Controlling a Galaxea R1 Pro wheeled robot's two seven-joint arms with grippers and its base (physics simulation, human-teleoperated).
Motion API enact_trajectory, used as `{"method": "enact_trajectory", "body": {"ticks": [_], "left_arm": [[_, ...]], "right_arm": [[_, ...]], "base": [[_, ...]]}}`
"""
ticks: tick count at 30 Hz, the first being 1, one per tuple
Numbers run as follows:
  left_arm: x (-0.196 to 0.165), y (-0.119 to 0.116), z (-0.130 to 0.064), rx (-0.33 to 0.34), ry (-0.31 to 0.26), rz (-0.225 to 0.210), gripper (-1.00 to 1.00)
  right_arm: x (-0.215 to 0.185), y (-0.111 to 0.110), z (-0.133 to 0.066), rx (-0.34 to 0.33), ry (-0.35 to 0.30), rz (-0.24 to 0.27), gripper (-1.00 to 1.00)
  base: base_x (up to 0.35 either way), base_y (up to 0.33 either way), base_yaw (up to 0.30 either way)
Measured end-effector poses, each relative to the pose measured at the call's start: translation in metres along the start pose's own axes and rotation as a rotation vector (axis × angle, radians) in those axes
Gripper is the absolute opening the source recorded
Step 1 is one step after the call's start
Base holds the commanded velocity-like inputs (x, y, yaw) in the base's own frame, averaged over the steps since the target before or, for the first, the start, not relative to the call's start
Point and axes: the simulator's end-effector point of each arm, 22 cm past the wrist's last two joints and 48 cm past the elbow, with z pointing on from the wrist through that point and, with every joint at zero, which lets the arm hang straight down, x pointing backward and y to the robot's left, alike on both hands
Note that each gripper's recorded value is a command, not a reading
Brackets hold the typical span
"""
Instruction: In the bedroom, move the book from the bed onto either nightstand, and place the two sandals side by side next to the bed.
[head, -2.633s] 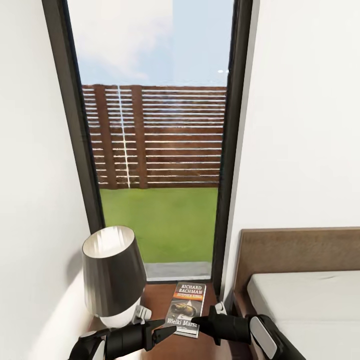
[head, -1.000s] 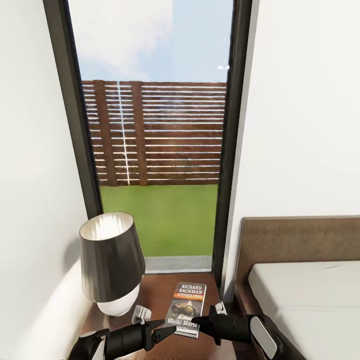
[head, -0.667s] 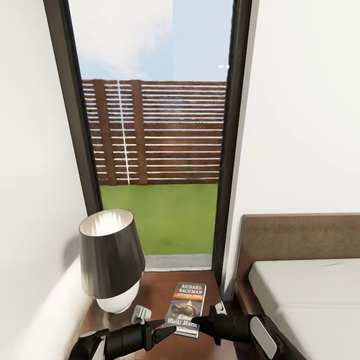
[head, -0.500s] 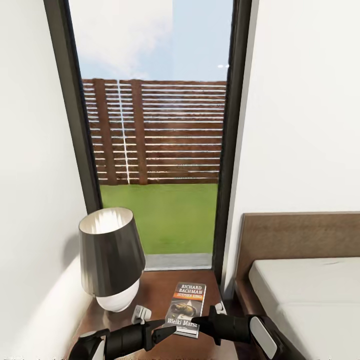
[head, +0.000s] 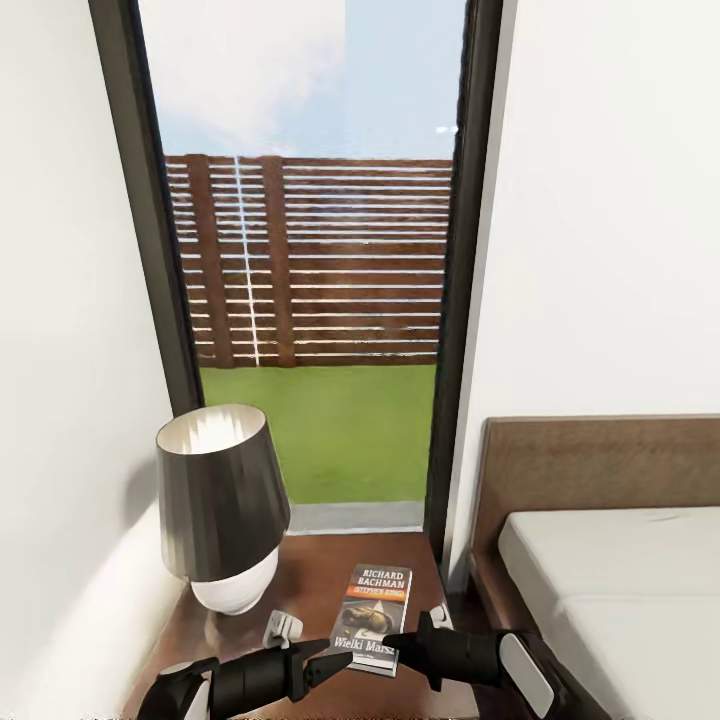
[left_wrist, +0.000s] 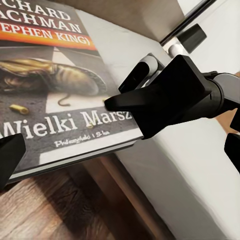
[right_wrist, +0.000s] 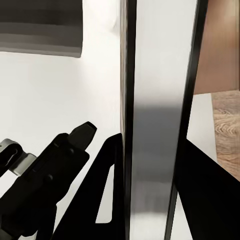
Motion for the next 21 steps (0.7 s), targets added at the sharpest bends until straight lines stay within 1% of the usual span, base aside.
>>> {"method": "enact_trajectory", "body": {"ticks": [21], "left_arm": [[0.035, 0.026, 0.006, 0.000, 0.000, 0.000, 1.00]], "right_arm": [[0.007, -0.043, 0.011, 0.000, 0.000, 0.000, -1.00]], "base": [[0.000, 0.000, 0.000]]}}
